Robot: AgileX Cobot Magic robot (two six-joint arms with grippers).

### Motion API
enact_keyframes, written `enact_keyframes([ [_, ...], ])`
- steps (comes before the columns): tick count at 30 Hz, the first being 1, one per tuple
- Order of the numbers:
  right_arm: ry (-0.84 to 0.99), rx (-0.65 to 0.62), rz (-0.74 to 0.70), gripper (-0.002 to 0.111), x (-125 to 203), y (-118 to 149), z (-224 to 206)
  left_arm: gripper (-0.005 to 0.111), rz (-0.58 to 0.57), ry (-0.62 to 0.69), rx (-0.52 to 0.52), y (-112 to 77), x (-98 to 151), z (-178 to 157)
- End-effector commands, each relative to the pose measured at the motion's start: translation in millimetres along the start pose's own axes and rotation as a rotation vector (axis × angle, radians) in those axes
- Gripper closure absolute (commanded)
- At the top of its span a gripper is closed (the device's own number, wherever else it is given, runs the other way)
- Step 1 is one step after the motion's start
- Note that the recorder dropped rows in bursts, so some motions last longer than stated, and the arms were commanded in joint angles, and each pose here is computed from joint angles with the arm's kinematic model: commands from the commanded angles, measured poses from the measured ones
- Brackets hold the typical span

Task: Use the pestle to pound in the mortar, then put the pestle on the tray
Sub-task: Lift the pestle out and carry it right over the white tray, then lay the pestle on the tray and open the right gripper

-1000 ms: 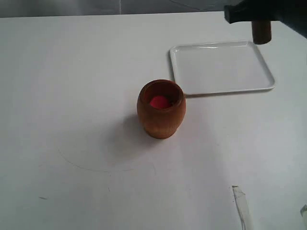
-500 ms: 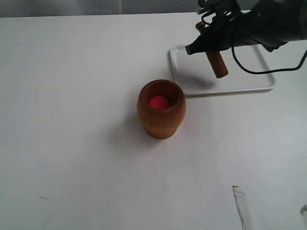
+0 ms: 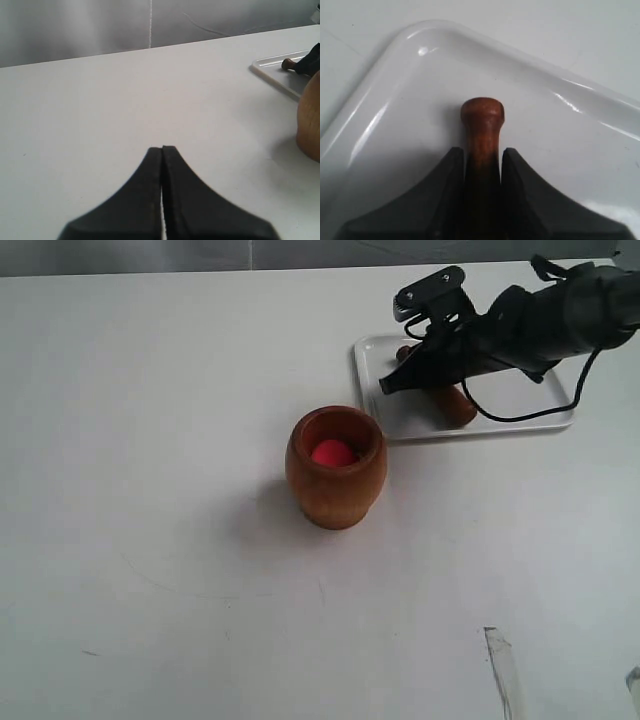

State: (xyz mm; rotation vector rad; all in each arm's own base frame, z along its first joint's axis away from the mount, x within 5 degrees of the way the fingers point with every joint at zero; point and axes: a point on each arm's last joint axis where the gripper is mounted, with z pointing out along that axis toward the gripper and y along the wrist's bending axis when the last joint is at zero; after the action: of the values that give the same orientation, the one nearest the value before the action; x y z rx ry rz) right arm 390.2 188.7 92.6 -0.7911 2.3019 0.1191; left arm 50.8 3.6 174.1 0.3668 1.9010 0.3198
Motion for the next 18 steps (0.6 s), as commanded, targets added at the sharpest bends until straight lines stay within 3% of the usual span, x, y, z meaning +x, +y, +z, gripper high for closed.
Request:
enact_keyframes([
  [1, 0.034, -0.012, -0.004, 0.084, 8.0, -1.5, 5.0, 0.107, -0.012, -0.007, 0.008, -0.6, -0.4, 0.0],
  [6, -0.047, 0.009, -0.005, 0.068, -15.7, -6.5, -20.1, 0.107, -0.012, -0.007, 0.008, -0.6, -0.4, 0.0],
  [13, -0.251, 0.006, -0.015, 0.065, -74.2, -13.5, -117.2, 0.107, -0.012, -0.007, 0.008, -0.6, -0.4, 0.0],
  [15, -0.302, -0.007, -0.023, 0.069, -85.9, -13.2, -150.2, 0.107, -0.012, -0.007, 0.008, -0.6, -0.4, 0.0],
  [18, -0.386, -0.012, -0.037, 0.09, -95.9, -11.8, -200.6, 0.107, -0.012, -0.007, 0.008, -0.6, -0.4, 0.0],
])
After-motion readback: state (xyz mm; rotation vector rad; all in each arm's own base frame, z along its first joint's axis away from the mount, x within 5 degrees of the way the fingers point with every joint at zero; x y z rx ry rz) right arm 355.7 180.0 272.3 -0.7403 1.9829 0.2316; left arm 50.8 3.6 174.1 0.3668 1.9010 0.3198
